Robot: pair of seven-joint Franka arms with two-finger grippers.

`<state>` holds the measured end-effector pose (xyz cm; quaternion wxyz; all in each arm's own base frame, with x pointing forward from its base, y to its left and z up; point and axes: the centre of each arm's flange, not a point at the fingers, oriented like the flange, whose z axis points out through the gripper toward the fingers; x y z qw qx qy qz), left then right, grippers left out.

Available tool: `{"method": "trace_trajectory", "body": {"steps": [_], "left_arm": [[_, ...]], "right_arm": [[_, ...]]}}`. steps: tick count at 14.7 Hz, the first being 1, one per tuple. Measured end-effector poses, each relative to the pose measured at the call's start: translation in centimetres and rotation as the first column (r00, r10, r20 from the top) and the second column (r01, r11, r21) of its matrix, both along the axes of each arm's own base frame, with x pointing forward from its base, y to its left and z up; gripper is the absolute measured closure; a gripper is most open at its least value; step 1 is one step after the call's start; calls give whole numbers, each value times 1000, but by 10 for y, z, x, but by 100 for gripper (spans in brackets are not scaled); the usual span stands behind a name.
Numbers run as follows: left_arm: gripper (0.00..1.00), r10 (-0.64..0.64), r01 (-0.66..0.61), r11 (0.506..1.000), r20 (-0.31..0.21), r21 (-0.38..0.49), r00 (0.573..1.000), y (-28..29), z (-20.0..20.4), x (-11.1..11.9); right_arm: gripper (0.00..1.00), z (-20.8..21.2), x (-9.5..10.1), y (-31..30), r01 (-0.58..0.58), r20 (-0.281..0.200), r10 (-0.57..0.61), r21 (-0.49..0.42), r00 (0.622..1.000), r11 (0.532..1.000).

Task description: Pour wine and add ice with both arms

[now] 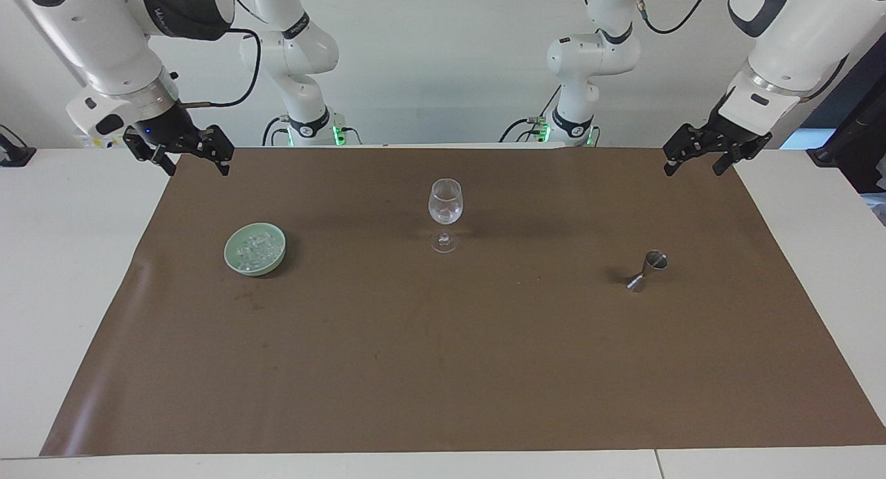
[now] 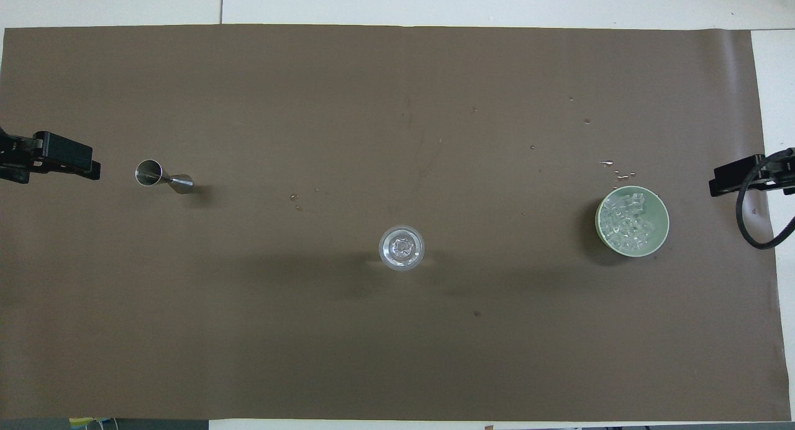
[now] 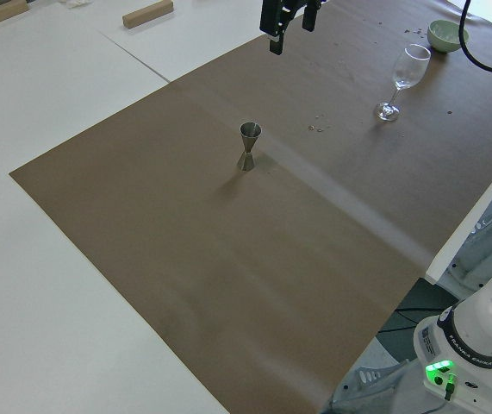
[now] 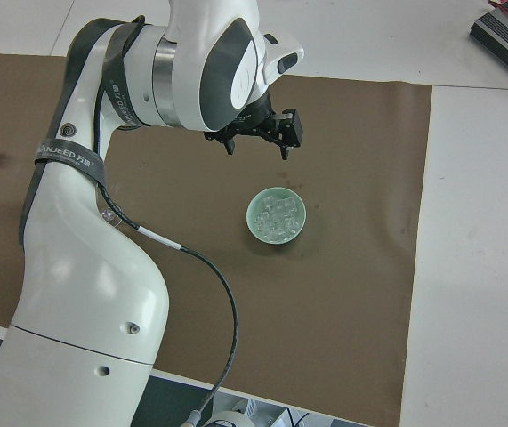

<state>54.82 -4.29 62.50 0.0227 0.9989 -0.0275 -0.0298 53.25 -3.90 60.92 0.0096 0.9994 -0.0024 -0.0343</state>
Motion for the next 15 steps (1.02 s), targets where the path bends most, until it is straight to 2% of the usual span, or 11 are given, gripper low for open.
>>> {"method": "trace_trajectory", "body": {"steps": [6,11,15], "left_arm": [[0,-72,73,997,-30,27,997,8,-14,-6],[0,-88,88,995,0,39,996,14,-10,-4],[0,-84,83,996,15,9,996,13,-9,-3]], "right_arm": [[0,11,-4,-2,8,10,-8,0,1000,1000],[0,17,-7,-3,10,20,-10,0,1000,1000],[0,17,-7,-3,10,20,-10,2,1000,1000]]}}
